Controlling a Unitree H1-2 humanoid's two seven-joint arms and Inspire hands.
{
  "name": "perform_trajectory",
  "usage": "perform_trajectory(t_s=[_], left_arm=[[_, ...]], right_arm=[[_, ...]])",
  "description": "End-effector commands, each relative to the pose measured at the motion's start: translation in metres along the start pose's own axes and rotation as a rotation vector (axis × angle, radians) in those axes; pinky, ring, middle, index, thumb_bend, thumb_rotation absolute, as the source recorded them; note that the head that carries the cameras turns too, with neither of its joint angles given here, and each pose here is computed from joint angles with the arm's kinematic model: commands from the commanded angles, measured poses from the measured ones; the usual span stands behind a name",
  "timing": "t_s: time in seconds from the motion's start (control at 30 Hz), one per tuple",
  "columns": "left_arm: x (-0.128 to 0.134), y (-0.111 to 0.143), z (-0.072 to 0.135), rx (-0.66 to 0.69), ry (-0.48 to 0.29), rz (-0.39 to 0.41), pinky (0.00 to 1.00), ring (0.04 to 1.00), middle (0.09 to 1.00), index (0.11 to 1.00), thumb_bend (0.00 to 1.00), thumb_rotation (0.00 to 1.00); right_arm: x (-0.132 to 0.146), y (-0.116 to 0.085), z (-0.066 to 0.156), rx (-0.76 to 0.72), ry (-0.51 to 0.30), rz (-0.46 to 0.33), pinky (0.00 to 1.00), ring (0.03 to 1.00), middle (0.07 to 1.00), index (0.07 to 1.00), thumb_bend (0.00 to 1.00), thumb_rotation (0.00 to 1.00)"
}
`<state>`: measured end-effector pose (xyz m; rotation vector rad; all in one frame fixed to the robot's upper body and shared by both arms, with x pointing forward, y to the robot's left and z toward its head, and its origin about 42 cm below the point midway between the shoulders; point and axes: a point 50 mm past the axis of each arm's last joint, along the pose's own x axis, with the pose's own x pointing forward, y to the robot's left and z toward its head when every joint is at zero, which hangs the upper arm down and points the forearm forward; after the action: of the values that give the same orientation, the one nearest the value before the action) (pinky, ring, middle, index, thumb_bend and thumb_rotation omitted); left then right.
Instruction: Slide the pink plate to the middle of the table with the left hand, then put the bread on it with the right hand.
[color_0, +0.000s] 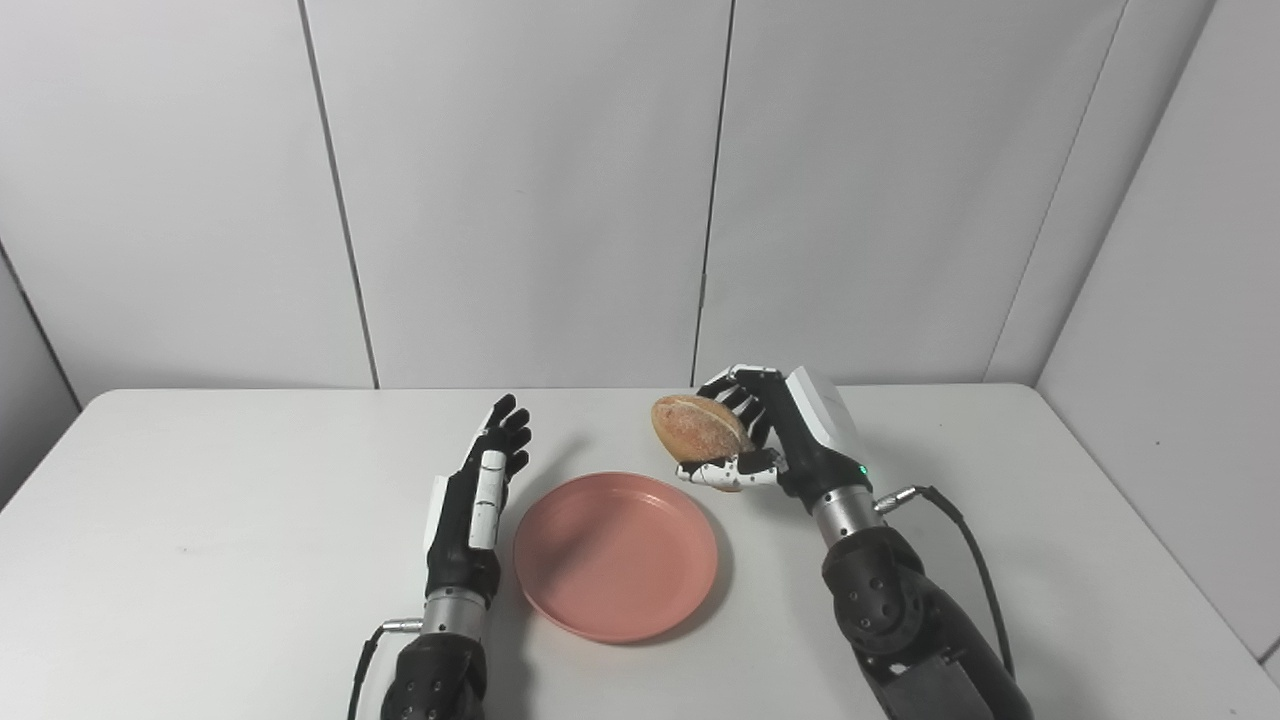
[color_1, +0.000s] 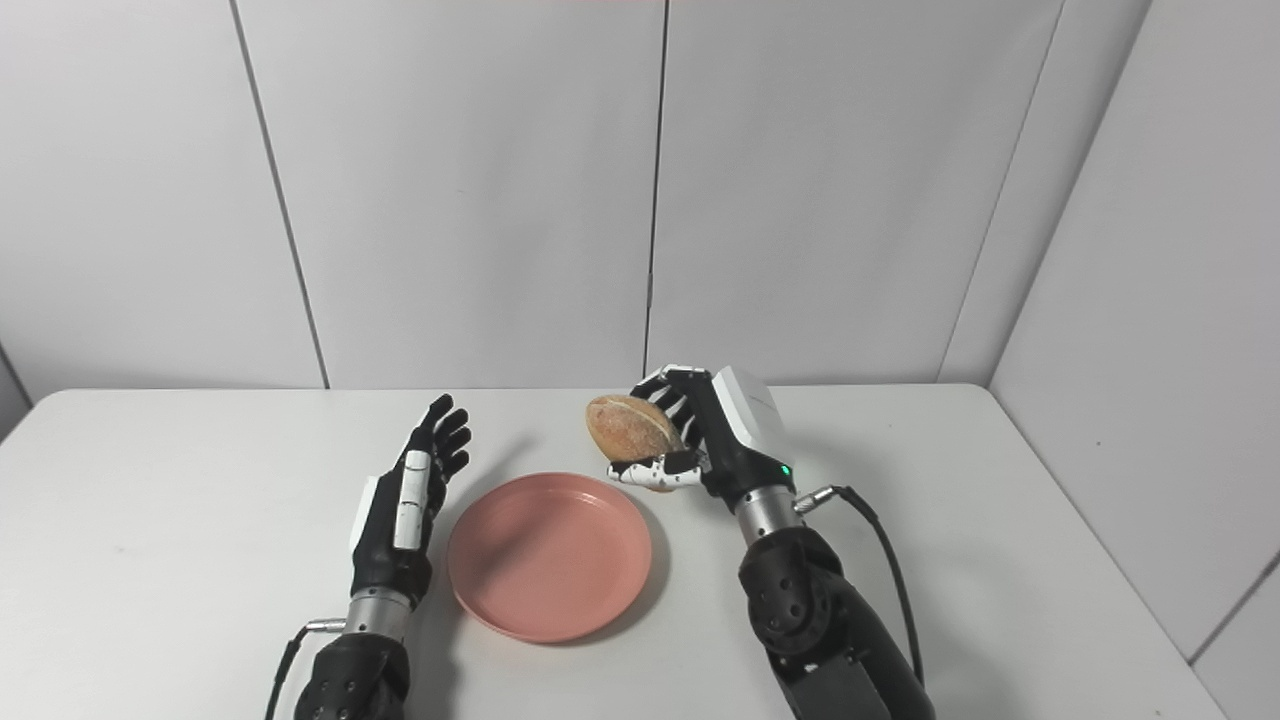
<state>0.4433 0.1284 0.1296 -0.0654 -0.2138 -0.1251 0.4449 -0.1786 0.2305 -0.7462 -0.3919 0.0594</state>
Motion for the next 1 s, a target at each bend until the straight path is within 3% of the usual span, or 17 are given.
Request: perform_trajectory(t_s=[0.0, 0.4, 0.6, 0.97], left_arm=[[-0.022, 0.006, -0.023, 0.023, 0.075, 0.019, 0.93, 0.908, 0.898, 0.887, 0.70, 1.00], [-0.028, 0.002, -0.024, -0.006, 0.081, 0.013, 0.91, 0.907, 0.902, 0.881, 0.70, 1.00], [-0.028, -0.001, -0.024, -0.010, 0.081, 0.004, 0.92, 0.915, 0.913, 0.895, 0.65, 1.00], [-0.028, -0.003, -0.022, -0.014, 0.070, 0.009, 0.93, 0.916, 0.913, 0.892, 0.67, 1.00]], right_arm=[[0.015, -0.006, 0.031, 0.006, -0.092, -0.029, 0.32, 0.388, 0.466, 0.493, 0.50, 0.14], [0.011, 0.031, 0.051, 0.028, -0.155, 0.053, 0.29, 0.360, 0.437, 0.491, 0.50, 0.14], [0.004, 0.045, 0.048, -0.007, -0.165, 0.101, 0.30, 0.371, 0.449, 0.492, 0.50, 0.13], [-0.004, 0.055, 0.031, -0.041, -0.147, 0.172, 0.29, 0.375, 0.461, 0.491, 0.50, 0.13]])
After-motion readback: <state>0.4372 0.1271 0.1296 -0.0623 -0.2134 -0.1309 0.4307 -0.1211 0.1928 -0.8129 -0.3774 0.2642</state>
